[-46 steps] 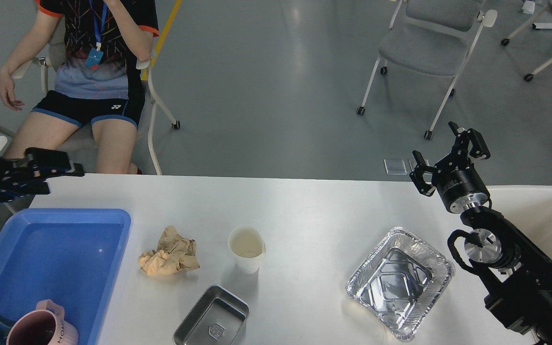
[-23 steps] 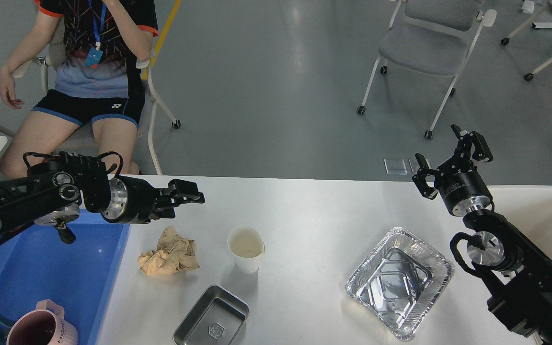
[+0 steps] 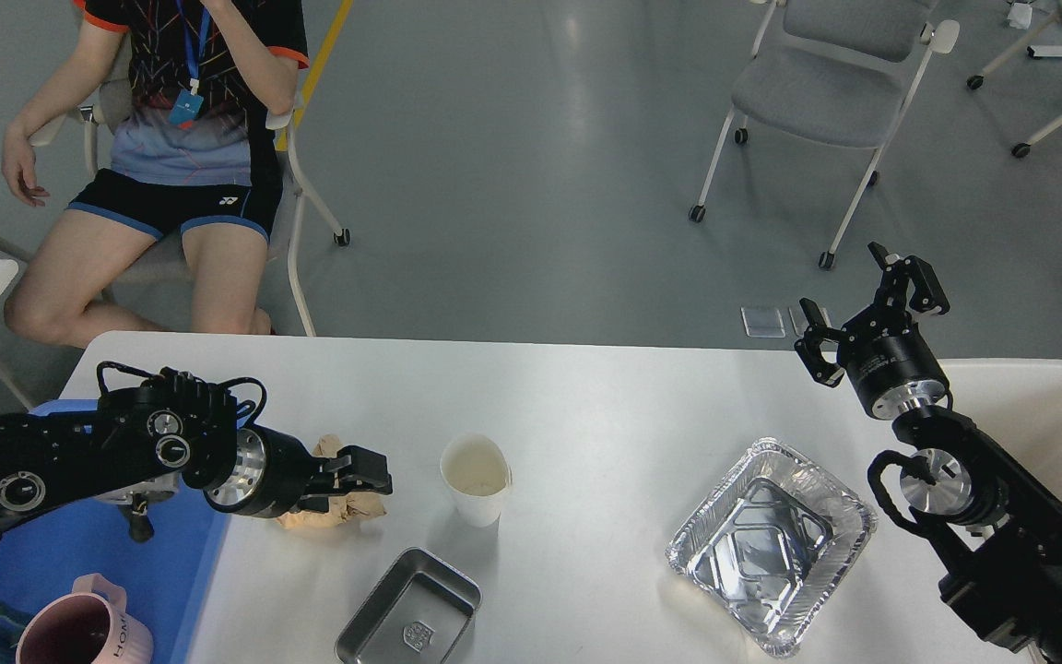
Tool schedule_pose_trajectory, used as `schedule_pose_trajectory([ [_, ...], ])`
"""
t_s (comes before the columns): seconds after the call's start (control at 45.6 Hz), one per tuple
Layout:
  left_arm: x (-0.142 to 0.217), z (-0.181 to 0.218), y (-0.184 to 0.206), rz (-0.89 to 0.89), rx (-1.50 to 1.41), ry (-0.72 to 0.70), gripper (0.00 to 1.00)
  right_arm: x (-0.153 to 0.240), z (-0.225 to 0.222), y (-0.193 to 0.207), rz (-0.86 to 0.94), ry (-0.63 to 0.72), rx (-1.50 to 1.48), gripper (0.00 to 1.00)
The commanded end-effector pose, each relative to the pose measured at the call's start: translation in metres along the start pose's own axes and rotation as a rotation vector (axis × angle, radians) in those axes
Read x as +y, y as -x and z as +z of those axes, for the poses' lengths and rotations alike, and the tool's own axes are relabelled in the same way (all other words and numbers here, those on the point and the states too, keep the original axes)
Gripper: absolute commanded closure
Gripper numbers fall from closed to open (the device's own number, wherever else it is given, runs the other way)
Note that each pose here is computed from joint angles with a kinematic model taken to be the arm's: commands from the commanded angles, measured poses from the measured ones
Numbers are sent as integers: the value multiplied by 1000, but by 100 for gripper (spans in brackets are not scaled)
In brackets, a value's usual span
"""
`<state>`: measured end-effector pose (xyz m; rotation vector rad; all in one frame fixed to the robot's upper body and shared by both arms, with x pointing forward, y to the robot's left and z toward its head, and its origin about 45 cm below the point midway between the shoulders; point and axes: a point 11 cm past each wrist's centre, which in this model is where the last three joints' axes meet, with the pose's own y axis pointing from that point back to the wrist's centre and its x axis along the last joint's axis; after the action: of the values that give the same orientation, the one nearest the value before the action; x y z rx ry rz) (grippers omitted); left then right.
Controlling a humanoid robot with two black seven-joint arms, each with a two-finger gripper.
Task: Tidy desktop
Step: 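Reach the left gripper to the small metal tin and grasp it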
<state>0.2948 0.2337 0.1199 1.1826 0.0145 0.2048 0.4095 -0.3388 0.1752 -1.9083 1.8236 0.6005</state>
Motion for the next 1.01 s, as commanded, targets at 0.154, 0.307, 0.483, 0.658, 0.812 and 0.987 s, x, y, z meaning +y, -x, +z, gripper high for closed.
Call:
schedule_pose_trajectory([
  [0.154,-23,7,26,-66,-35,2,16,1,0,-1,2,0,1,0],
  [0.307,-32,8,38,-96,-29,7,11,2,1,-4,10,5,3,0],
  [0.483,-40,6,48,-115,-23,3,11,2,2,-9,22,7,6,0],
  [0.658,-49,-1,51,-47,-85,-20,17,3,3,-10,25,9,4,0],
  [0.812,-53,-7,55,-22,-115,-34,28,3,4,-11,27,11,6,0],
  [0.987,-54,-8,58,-29,-117,-39,47,3,3,-10,25,11,5,0],
])
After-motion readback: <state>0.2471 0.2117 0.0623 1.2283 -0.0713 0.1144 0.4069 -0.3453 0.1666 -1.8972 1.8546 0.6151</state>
